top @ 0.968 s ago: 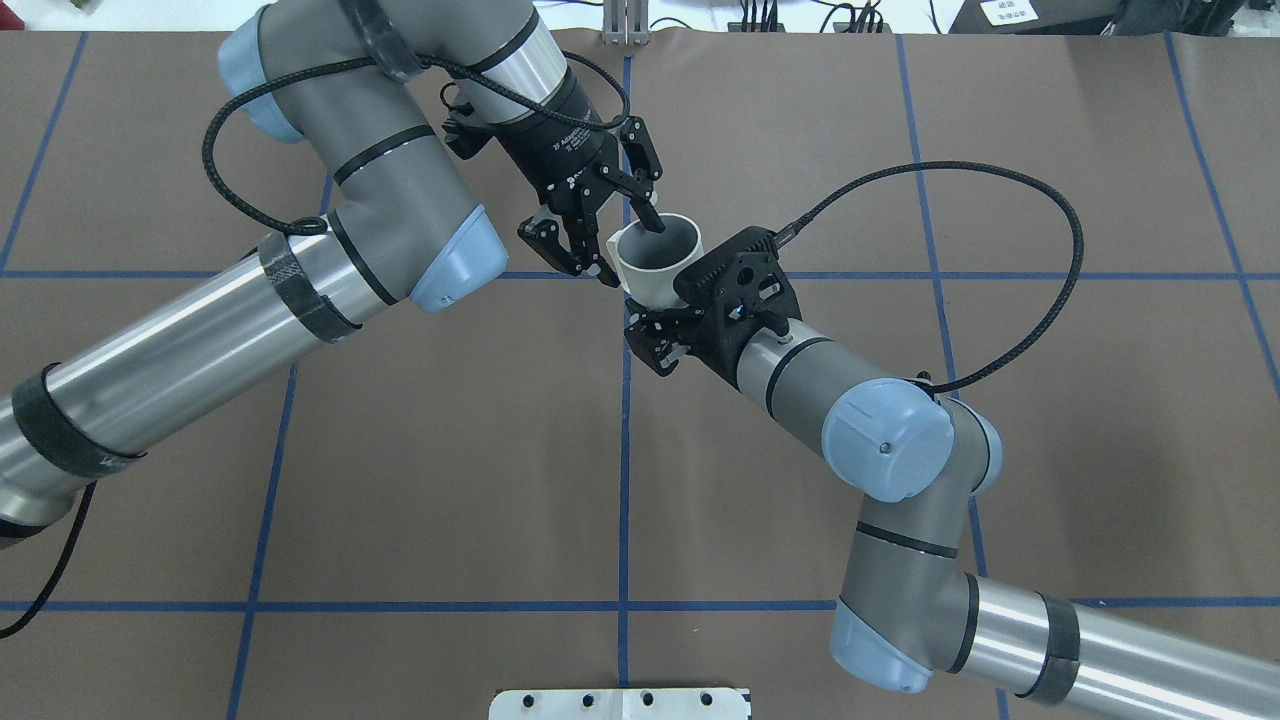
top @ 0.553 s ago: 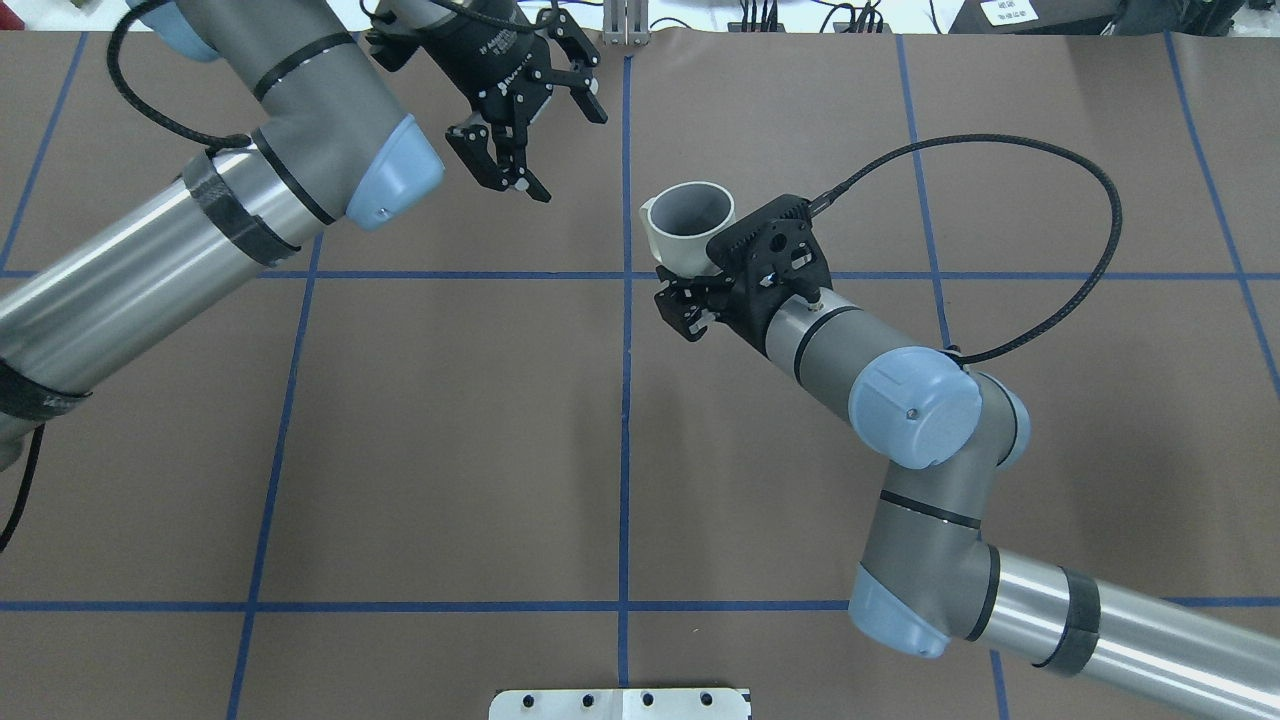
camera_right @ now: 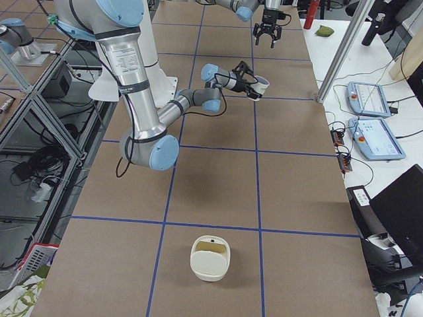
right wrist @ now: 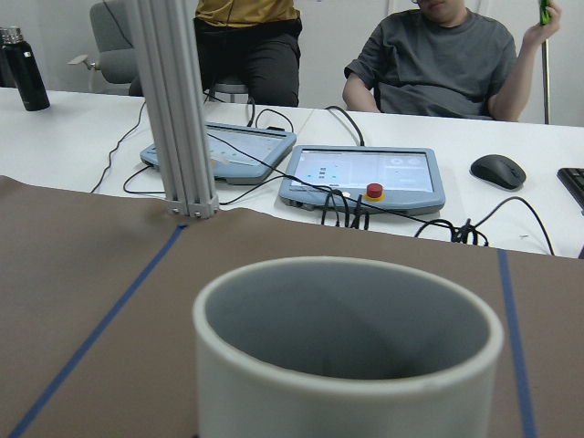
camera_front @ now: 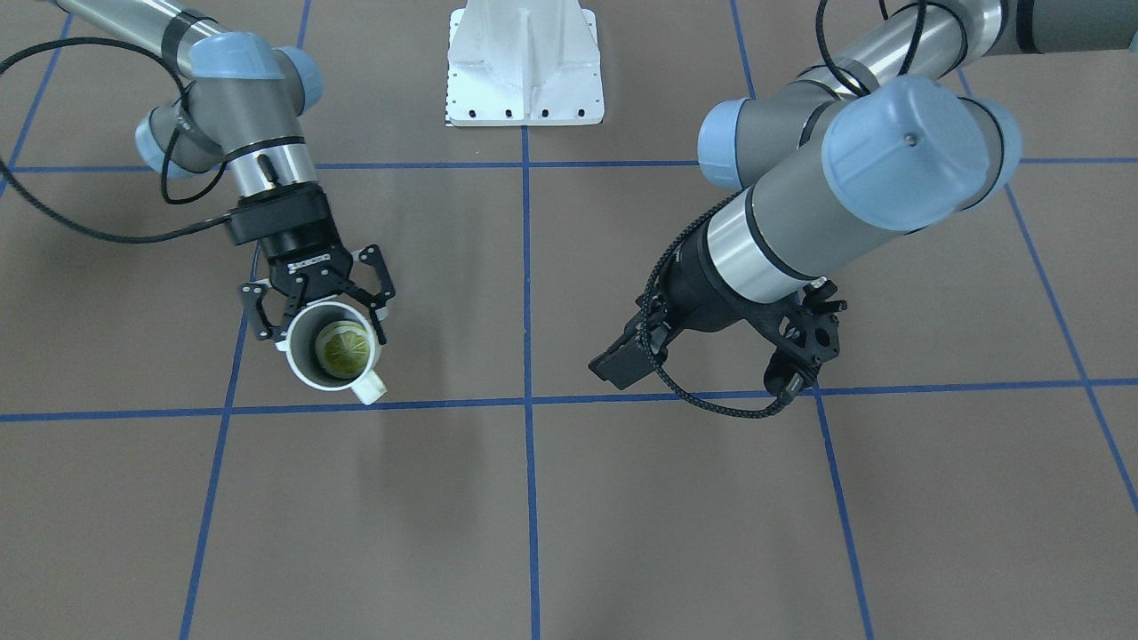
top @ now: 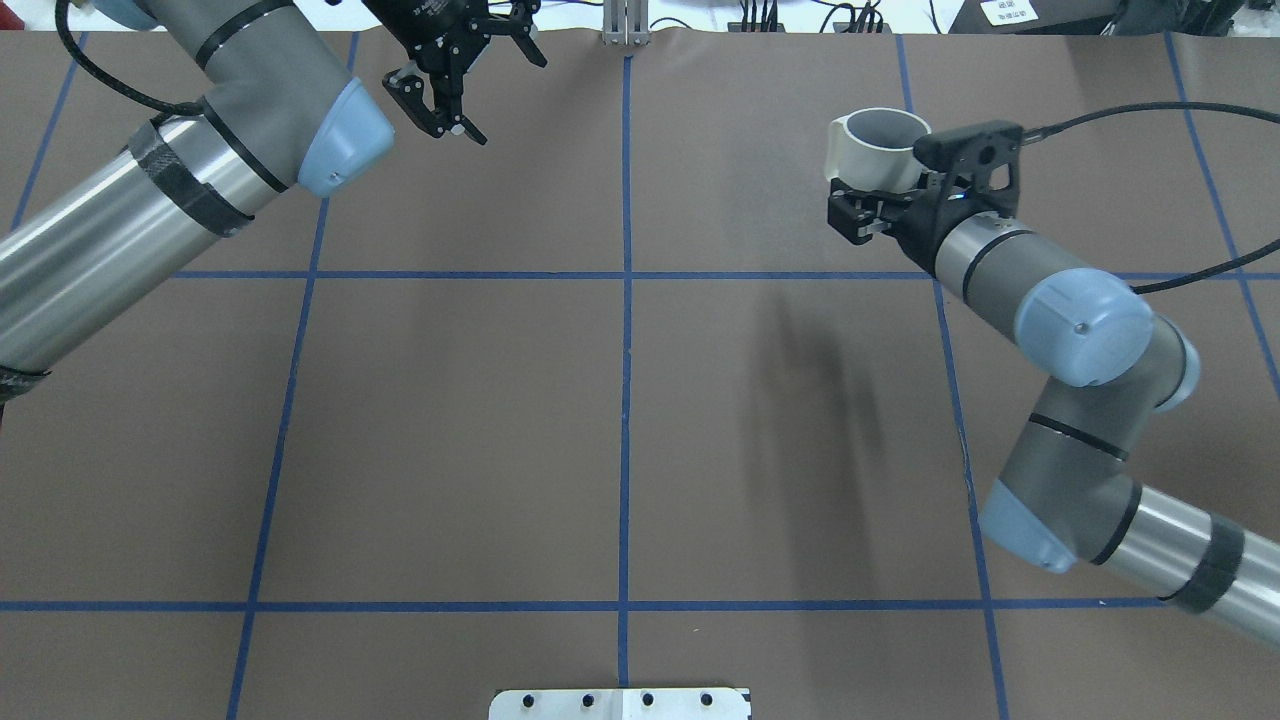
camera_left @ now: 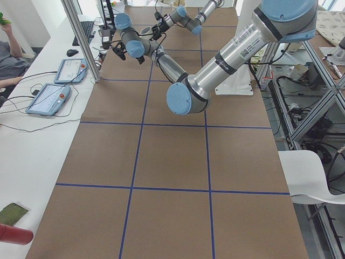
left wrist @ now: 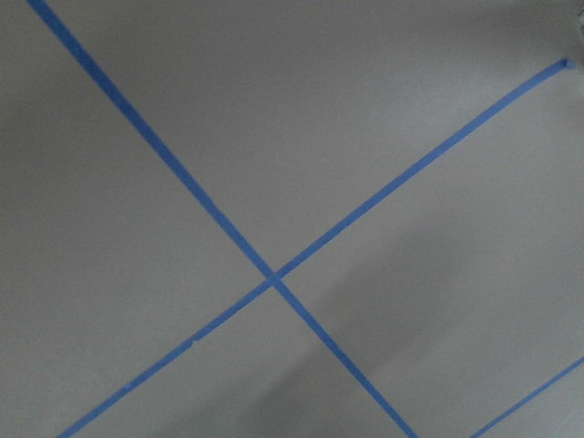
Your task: Left arm hands cup to right arm to dump lemon
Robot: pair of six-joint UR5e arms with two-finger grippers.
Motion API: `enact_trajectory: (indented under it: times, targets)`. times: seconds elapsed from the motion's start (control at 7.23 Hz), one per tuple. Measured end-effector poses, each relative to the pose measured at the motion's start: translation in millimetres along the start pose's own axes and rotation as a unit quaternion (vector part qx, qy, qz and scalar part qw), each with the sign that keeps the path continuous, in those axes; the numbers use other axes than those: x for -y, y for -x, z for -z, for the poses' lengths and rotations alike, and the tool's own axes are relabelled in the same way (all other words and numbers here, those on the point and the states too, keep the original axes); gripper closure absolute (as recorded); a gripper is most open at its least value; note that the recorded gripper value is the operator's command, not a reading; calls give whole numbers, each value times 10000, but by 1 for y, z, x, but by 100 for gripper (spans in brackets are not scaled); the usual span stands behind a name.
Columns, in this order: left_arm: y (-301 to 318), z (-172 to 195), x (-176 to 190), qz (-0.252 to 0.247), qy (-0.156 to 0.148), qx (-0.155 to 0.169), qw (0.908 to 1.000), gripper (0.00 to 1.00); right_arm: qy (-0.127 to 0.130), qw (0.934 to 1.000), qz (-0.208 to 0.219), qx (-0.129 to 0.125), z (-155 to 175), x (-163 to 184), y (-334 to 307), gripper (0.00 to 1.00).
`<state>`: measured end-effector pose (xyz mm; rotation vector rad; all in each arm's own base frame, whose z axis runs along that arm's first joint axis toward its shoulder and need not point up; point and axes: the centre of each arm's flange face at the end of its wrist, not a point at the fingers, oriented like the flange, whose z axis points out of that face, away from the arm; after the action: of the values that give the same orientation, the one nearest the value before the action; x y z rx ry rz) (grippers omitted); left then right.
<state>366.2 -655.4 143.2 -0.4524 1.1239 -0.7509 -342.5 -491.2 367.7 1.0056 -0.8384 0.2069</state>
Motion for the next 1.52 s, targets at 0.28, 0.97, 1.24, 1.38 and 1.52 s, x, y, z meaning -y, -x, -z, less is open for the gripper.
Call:
enact_trajectory:
  times: [0.28,0.97,1.24,1.38,1.52]
  targets:
    - [7,1,20,-334,-235,-13,9992,0,370,9983,-435,127,38,19,-142,98]
    - [5,13,28,-511,-333,-80,9981,0,458,9798,-1892,451,159,-62,-385,97]
    - [1,15,23,-549,-322,-108,9979,0,542,9721,-2244,425,209,-78,-450,97]
    - [0,16,22,-560,-316,-114,9979,0,577,9692,-2355,429,230,-85,-465,97]
    - [0,16,21,-565,-315,-116,9978,0,584,9679,-2399,461,250,-98,-472,95]
